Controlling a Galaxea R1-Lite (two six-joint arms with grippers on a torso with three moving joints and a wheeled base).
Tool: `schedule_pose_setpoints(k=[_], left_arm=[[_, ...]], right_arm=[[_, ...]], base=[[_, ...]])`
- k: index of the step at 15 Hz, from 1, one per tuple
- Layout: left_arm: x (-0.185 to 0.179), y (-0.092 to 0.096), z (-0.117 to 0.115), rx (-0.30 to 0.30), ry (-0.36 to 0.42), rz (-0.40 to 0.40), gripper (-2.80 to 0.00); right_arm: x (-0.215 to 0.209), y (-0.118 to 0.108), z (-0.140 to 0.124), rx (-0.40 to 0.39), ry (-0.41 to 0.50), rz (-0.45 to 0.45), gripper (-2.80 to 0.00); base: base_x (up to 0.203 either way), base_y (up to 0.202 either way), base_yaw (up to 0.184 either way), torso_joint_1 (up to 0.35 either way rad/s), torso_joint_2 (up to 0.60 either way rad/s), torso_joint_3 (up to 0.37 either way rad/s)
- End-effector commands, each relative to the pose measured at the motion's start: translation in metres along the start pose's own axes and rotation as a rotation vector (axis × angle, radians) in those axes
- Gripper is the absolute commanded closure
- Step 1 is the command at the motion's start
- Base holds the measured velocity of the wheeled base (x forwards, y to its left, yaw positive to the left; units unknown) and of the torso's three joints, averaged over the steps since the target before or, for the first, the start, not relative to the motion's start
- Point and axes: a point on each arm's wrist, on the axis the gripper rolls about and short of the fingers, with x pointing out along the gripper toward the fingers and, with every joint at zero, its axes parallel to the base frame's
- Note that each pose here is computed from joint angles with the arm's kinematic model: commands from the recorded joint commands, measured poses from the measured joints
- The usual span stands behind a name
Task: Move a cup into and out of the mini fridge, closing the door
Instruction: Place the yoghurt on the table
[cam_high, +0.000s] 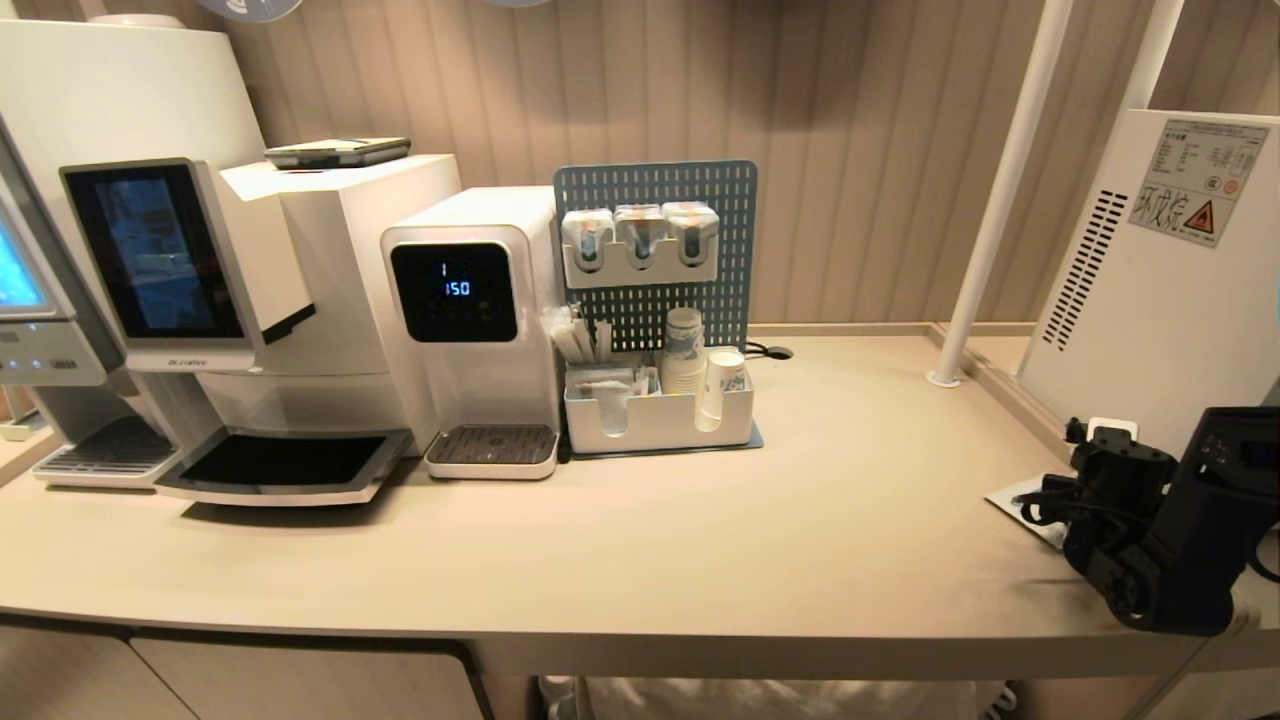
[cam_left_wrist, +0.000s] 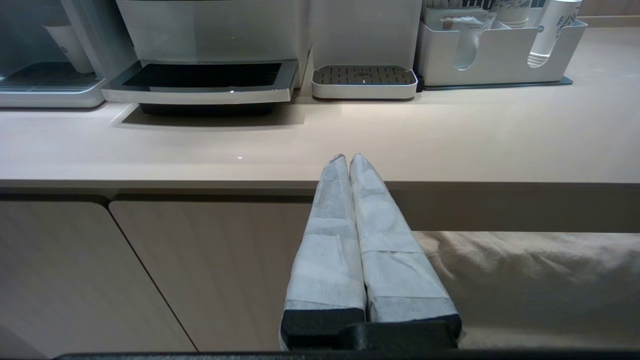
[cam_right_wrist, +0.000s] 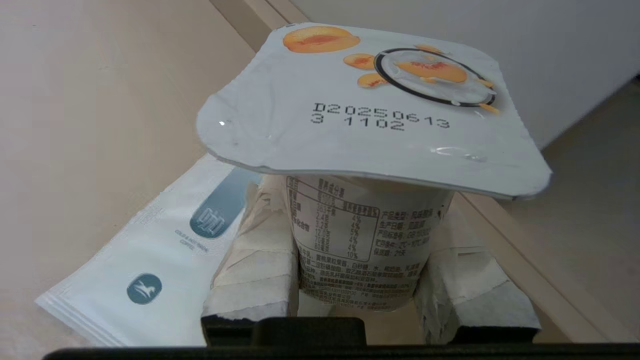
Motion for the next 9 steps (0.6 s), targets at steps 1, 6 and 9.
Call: schedule_pose_setpoints(k=[1, 6, 9], left_arm=[[0.000, 0.000, 0.000, 0.000, -0.002, 0.000, 0.00], [0.000, 0.000, 0.000, 0.000, -0.002, 0.000, 0.00], [0.000, 0.000, 0.000, 0.003, -0.001, 0.000, 0.00]], right_arm=[[0.005, -0.006, 0.005, 0.035, -0.047, 0.002, 0.00], [0.049, 0.007, 0.016, 0.059, -0.157, -0.018, 0.00], [0.078, 0.011, 0.026, 0.055, -0.191, -0.019, 0.00]], base=[[0.000, 0.000, 0.000, 0.000, 0.00, 0.000], [0.000, 0.000, 0.000, 0.000, 0.00, 0.000], [0.000, 0.000, 0.000, 0.000, 0.00, 0.000]])
